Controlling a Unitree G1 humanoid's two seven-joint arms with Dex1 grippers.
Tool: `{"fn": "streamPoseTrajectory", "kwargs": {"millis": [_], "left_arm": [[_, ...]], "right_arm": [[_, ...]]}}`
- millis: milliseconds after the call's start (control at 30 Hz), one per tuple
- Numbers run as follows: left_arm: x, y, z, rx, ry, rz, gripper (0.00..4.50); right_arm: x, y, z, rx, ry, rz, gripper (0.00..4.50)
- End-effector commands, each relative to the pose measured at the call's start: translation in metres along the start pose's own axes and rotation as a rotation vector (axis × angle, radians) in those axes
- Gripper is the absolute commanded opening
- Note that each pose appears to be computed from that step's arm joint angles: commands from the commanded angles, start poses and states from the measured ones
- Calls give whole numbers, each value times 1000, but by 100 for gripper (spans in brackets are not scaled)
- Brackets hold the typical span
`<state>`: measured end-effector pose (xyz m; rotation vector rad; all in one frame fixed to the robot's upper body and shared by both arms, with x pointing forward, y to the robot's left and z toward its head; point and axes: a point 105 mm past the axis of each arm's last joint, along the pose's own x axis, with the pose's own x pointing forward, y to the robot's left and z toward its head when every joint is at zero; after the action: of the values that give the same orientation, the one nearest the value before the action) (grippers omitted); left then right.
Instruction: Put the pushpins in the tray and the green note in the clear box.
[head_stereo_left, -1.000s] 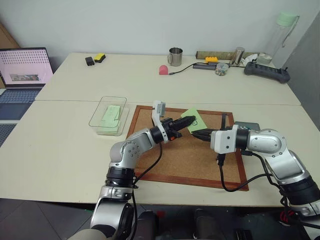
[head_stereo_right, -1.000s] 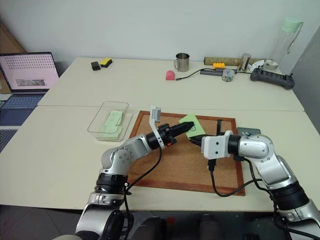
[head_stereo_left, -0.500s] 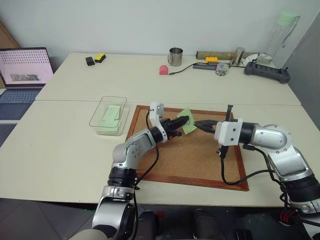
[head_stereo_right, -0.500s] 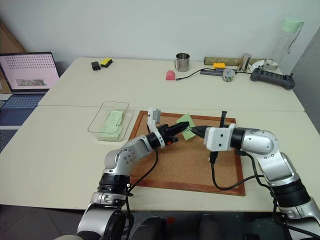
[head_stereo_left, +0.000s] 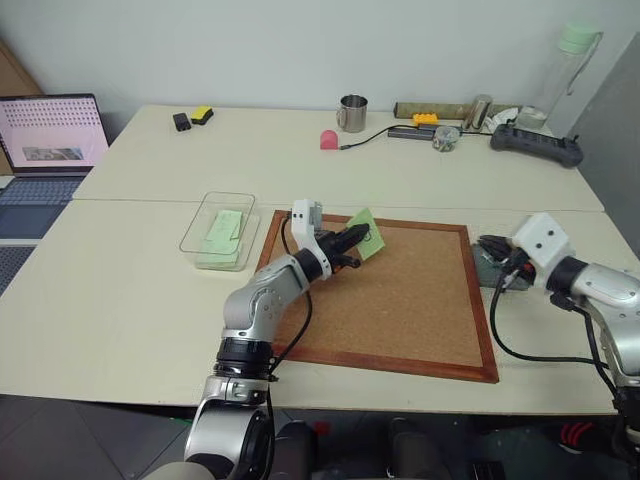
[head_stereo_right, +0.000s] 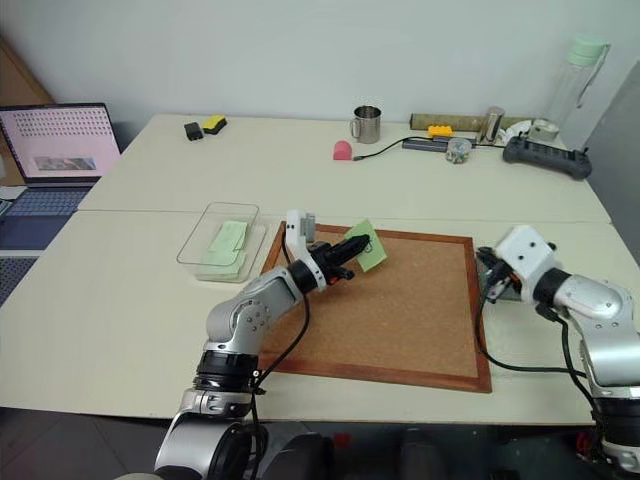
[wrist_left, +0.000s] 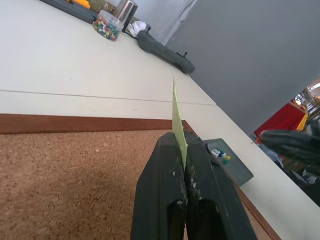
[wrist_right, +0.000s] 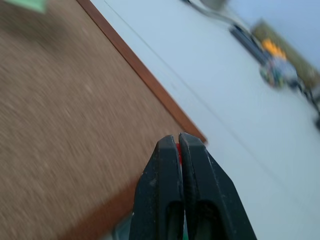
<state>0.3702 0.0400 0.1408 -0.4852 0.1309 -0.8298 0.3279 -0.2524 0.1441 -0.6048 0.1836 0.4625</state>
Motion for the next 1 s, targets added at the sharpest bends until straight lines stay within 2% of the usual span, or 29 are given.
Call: {"fn": "streamPoseTrajectory", "kwargs": {"millis": [33,100,167,200,367,500,600,767,867,1000], "left_arm": [[-4,-5,16,30,-50,-10,5],[-5,-7,20,30,-61,-10,0],[-5,-9,21,40,-66,-14,0],[-5,-10,23,52,-71,-13,0],[-6,-14,29,91,-95,-14,0],[-10,-19,40,146,-121,-16,0],[-20,-18,53,203,-156,17,0],[-47,-9,60,283,-160,117,0],[-59,-6,60,304,-153,156,0],[-93,15,76,335,-204,345,0]], "right_arm": [[-7,-13,-15,110,74,-54,0],[-7,-14,-20,166,88,-59,44],[-5,-14,-23,195,94,-65,68],[-4,-14,-24,203,97,-68,101],[-3,-16,-24,219,98,-76,212],[-5,-18,-9,180,55,-52,301],[-9,-3,14,72,-7,84,356],[-16,24,60,-110,-126,324,356],[-19,33,85,-113,-205,406,356],[-26,44,143,-35,-386,535,356]]}}
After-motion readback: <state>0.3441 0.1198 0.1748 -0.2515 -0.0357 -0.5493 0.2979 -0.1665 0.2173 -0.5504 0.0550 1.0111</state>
